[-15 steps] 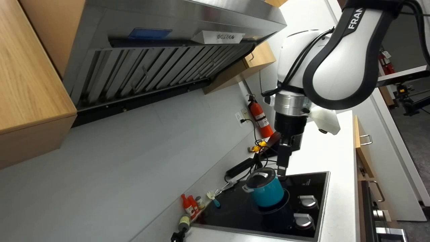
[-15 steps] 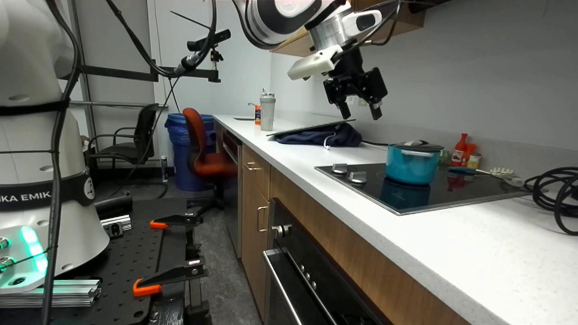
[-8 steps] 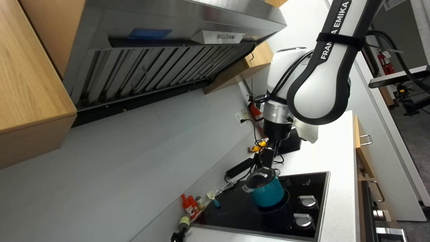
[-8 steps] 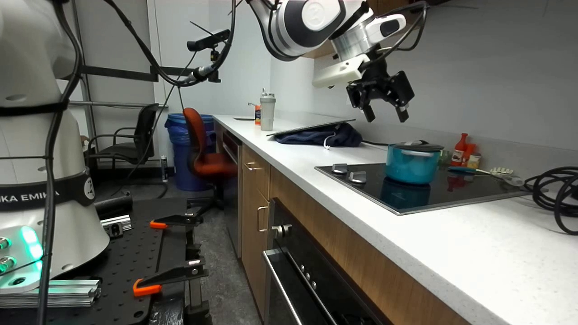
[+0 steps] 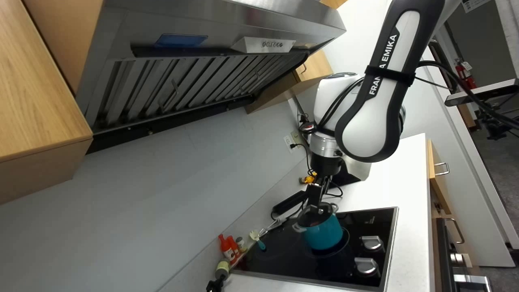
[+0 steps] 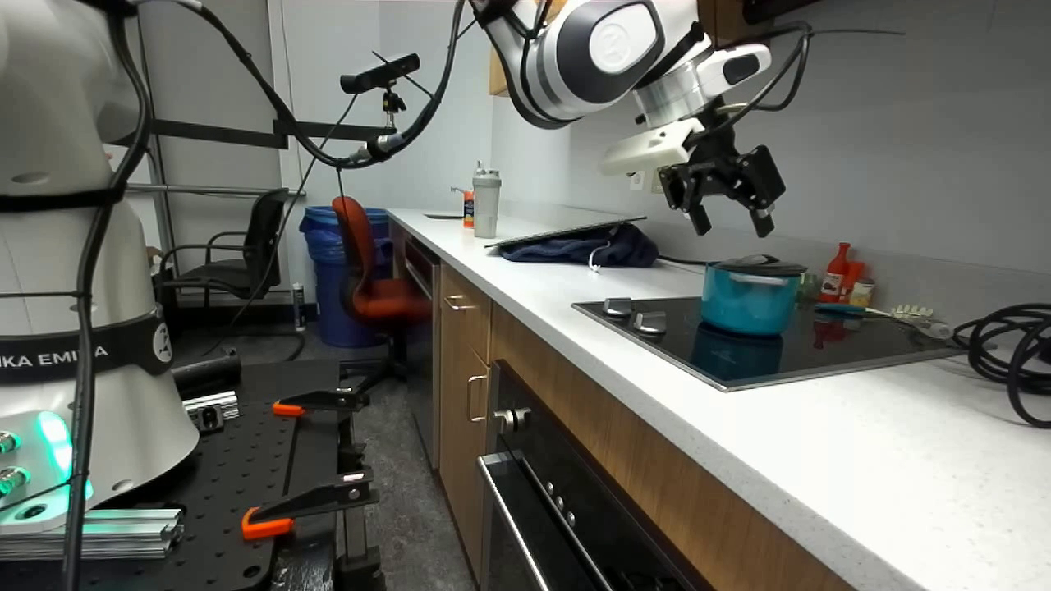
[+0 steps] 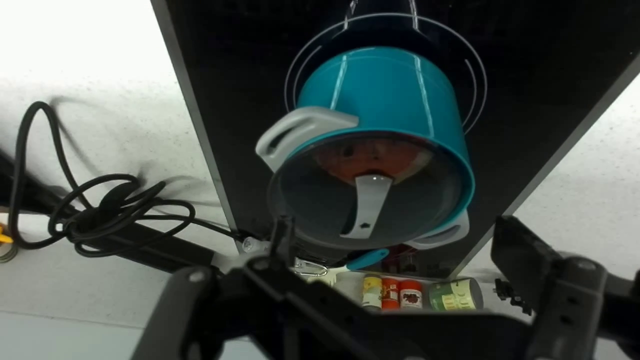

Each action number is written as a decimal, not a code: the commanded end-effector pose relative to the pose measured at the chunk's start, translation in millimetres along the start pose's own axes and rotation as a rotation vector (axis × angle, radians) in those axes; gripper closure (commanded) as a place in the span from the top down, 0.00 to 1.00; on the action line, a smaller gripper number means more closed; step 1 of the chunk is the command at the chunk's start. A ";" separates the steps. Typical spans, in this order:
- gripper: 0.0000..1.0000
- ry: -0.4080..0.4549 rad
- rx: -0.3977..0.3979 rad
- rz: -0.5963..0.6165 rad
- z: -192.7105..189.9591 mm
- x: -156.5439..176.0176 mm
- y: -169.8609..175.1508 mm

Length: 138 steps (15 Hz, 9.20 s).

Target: Take the lid from the blue pot and put it at the left of the stove

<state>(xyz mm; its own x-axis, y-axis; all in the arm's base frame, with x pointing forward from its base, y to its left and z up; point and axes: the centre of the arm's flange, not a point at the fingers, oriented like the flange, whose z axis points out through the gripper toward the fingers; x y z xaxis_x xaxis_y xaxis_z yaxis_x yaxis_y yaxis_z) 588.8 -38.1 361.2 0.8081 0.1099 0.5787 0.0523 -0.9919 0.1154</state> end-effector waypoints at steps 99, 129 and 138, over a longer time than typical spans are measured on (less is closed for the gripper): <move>0.04 -0.102 0.283 -0.177 24.7 -39.6 -188.8; 1.00 -0.169 0.091 -0.056 -33.4 -41.4 -63.5; 1.00 -0.269 0.056 -0.004 -73.6 -59.1 -32.9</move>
<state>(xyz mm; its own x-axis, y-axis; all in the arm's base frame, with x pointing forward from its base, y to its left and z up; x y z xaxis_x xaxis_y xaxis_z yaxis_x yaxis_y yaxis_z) 518.5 -4.3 364.2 0.9239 0.1240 0.3621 0.1090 -0.9921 0.0617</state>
